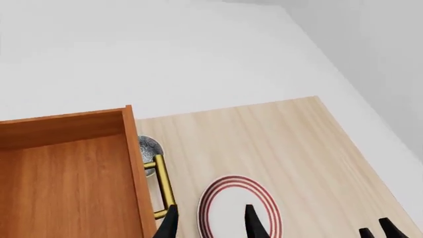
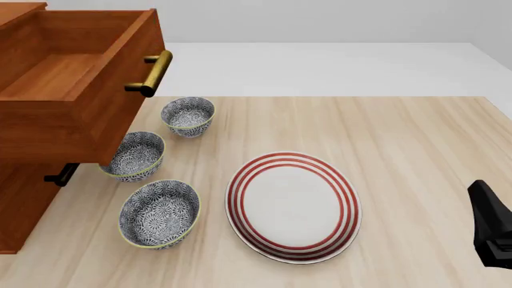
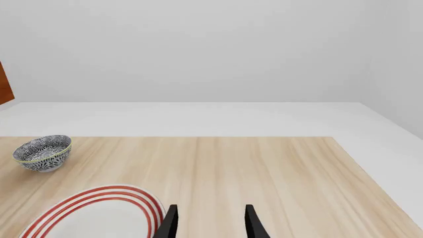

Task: Open the top drawer of the cabinet.

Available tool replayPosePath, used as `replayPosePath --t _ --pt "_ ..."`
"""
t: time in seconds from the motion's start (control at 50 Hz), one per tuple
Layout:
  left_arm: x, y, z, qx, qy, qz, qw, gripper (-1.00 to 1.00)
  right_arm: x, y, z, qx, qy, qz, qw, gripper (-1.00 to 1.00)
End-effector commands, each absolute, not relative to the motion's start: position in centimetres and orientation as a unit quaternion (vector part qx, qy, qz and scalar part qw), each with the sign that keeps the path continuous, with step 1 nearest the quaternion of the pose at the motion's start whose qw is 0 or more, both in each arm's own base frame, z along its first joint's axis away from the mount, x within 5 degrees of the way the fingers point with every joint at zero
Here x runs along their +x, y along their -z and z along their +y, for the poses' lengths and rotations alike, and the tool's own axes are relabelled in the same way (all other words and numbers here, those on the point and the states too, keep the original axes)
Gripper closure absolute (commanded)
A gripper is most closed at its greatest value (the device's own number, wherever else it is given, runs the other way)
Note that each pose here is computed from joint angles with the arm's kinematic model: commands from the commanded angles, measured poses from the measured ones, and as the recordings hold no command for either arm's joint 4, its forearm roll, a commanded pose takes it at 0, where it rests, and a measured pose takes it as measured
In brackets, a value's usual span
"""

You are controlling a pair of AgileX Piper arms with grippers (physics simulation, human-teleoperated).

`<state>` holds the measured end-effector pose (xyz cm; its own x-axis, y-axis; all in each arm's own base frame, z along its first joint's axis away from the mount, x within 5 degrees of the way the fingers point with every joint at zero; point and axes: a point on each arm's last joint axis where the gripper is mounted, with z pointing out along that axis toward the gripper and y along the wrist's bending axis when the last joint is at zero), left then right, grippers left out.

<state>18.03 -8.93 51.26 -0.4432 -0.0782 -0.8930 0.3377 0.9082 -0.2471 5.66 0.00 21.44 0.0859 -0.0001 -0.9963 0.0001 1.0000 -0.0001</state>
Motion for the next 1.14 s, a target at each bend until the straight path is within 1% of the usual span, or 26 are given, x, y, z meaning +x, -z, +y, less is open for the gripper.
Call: replayPosePath --t 0.02,0.14,0.42,0.72,1.14 --pt "17.4 -52.1 -8.6 0.074 0.208 0.813 0.539 -1.00 5.7 -21.4 0.0 0.000 0.000 0.676 0.737 -1.00" --pt "17.2 -52.7 -8.2 0.068 0.210 0.805 0.550 -1.00 5.7 -21.4 0.0 0.000 0.000 0.676 0.737 -1.00" --pt "16.1 -52.9 -7.9 0.071 0.214 0.801 0.555 -1.00 5.7 -21.4 0.0 0.000 0.000 0.676 0.737 -1.00" --pt "14.4 -52.4 -8.1 0.086 0.235 0.800 0.546 -1.00 5.7 -21.4 0.0 0.000 0.000 0.676 0.737 -1.00" --pt "13.5 -52.3 -8.3 0.102 0.244 0.801 0.537 -1.00 5.7 -21.4 0.0 0.000 0.000 0.676 0.737 -1.00"
